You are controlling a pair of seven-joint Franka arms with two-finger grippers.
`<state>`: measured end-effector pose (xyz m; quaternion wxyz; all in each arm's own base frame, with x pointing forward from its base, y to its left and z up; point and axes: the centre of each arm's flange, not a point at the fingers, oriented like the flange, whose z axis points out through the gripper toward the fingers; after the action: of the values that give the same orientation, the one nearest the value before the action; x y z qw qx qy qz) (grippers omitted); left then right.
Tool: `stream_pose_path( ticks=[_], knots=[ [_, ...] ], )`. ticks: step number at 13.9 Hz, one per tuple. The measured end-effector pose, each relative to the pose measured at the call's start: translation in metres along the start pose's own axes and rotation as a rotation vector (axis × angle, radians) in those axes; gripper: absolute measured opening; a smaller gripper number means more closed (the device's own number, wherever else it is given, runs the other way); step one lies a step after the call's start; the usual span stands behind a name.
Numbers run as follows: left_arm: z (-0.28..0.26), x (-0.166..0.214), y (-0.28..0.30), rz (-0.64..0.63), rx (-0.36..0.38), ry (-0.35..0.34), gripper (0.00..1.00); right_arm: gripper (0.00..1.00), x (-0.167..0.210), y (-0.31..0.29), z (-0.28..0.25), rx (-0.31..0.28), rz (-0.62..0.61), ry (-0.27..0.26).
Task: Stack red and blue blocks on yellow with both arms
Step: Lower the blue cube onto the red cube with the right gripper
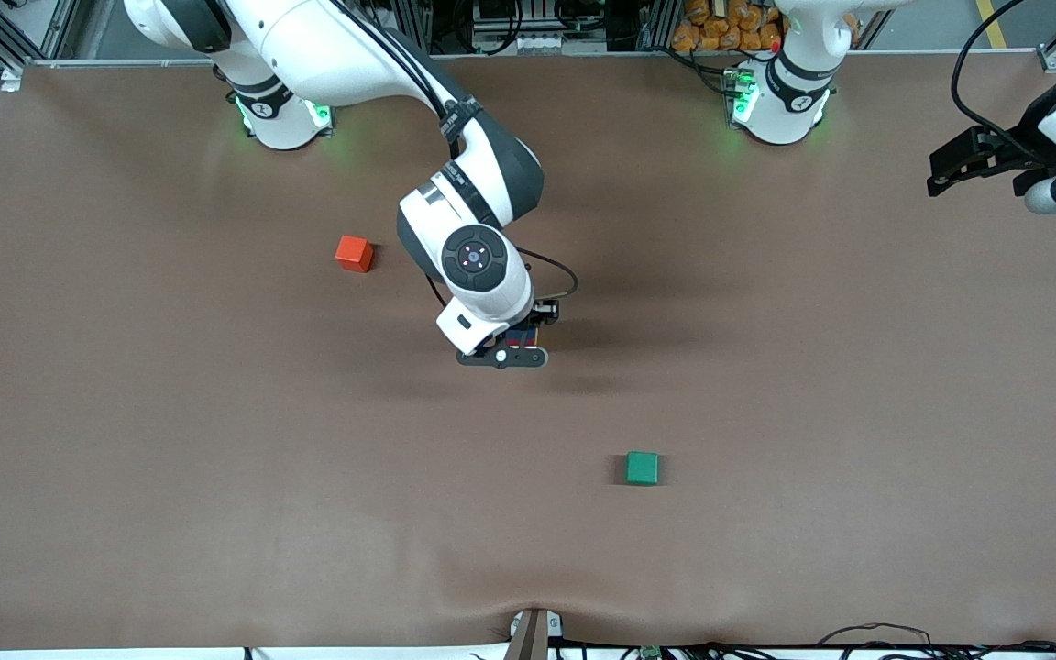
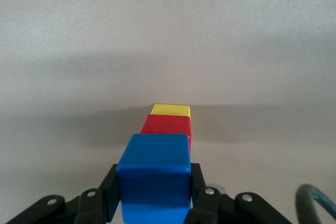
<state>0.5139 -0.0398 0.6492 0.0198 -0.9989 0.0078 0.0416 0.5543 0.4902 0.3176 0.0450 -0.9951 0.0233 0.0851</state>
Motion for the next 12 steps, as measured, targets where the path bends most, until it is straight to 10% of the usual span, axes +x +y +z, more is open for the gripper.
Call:
stream_pose_path(
  ticks=[12],
  knots=[
    [-0.0063,-0.0047,-0.002,-0.005,0.001,0.013,1.0,0.56,0.0001,-0.0002,0.0095,-0.023,-0.007,0.002]
  ],
)
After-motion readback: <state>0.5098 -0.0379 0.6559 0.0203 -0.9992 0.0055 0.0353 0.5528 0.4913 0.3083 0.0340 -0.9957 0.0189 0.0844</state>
